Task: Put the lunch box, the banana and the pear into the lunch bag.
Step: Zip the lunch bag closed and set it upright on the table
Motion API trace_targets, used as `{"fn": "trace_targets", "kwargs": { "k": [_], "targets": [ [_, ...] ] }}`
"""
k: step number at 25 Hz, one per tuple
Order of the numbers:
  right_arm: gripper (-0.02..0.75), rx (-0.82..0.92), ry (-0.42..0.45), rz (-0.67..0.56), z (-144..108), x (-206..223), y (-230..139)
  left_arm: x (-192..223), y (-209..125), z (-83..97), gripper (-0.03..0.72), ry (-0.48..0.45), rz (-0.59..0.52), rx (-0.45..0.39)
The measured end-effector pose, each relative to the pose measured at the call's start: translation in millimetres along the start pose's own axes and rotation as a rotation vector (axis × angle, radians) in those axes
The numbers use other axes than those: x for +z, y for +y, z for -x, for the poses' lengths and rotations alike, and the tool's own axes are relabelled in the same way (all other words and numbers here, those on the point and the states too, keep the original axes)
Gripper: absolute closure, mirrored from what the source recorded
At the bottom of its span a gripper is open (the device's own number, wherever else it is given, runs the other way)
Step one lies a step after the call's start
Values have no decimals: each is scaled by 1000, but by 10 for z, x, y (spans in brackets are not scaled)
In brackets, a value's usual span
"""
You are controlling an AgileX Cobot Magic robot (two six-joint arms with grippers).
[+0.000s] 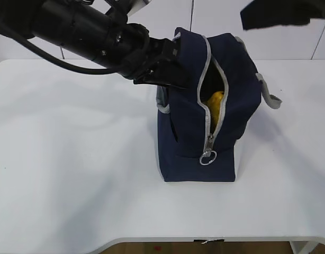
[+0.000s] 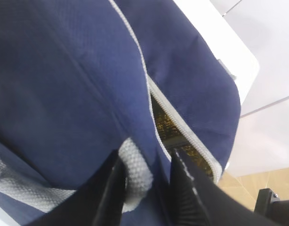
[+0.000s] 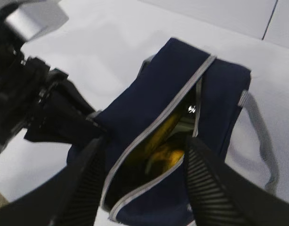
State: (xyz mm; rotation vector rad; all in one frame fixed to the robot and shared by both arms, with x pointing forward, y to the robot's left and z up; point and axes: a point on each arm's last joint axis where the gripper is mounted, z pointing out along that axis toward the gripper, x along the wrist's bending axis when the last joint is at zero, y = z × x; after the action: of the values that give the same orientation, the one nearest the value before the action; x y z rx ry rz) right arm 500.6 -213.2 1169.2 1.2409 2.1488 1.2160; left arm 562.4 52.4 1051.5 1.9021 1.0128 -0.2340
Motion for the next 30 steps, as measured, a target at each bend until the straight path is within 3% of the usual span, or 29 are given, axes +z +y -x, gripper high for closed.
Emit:
{"fn": "trace_targets", "kwargs": {
  "k": [4, 12, 16, 20, 26, 30],
  "targets": [
    [308, -37, 82, -47, -86, 51, -286, 0, 2, 2, 460, -2, 2, -3],
    [308, -102, 202, -168, -177, 141, -657, 0, -16, 19, 391, -21, -17, -5],
    [308, -90, 236, -183, -200, 179, -746, -1, -23, 26, 272, -28, -26, -5],
    [308, -92, 241, -182, -204, 181, -749, -1, -32, 26, 228, -28, -35, 2],
    [308, -115, 251, -183, -210, 178, -753, -209, 16, 130, 222, 28, -30, 126],
    [308, -132, 266, -193, -222, 171, -765, -459, 18, 225, 221, 116, -70, 227]
  ]
}}
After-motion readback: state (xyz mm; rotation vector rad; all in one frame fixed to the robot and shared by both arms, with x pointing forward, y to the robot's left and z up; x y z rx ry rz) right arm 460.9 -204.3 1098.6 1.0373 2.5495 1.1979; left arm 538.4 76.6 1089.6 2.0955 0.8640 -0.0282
